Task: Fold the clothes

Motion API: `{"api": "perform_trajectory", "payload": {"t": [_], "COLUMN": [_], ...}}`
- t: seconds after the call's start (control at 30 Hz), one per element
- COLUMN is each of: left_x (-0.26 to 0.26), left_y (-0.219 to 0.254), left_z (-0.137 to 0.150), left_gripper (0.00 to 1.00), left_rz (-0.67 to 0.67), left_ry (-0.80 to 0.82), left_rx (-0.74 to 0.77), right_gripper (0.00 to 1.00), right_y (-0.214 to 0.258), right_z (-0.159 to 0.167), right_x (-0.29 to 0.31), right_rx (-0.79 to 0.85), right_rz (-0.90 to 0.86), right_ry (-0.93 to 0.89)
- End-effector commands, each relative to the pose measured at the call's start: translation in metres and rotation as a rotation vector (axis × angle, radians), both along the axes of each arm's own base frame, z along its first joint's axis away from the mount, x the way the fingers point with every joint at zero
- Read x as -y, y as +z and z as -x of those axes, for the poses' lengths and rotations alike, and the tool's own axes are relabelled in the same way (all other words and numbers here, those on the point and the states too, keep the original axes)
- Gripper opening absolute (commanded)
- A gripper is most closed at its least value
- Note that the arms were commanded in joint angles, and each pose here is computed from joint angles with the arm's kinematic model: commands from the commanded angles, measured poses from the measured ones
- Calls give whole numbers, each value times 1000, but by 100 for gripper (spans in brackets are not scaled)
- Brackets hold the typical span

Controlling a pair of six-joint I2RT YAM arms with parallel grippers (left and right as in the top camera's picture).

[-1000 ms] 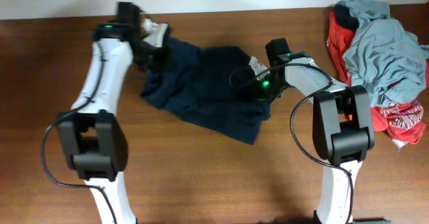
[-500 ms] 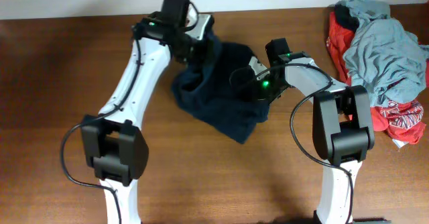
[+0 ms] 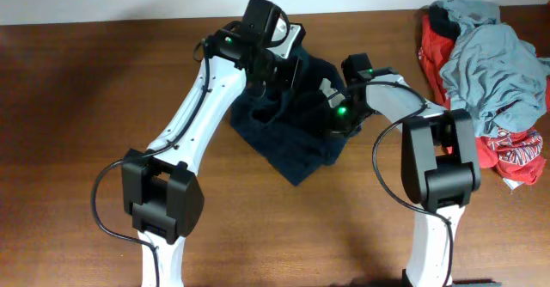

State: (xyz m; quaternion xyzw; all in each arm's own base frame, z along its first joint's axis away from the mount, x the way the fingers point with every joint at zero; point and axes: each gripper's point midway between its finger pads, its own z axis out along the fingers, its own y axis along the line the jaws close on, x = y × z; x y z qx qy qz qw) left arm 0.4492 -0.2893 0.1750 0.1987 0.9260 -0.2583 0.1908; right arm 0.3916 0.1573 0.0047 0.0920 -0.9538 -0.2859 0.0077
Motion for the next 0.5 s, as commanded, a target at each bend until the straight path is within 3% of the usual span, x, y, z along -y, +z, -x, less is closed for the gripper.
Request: {"api": "perform_trajectory", "payload": {"t": [0.0,0.13,0.47], "left_x": [-1,-1,12], "left_y": [21,21,19], "left_z": [0,0,13], "left_gripper": [1,1,1], "left_rz": [17,15,5], "left_ry": [12,14,-24], "left_rx": [38,40,24], "right_gripper": [4,5,20], "right_y": [39,82,192], "right_z": [-15,-24,-53], "right_x": [15,34,85], "right_rx": [35,84,310], "right_rz": [-44,-52,-169], "right_ry": [-60,-107,-260]}}
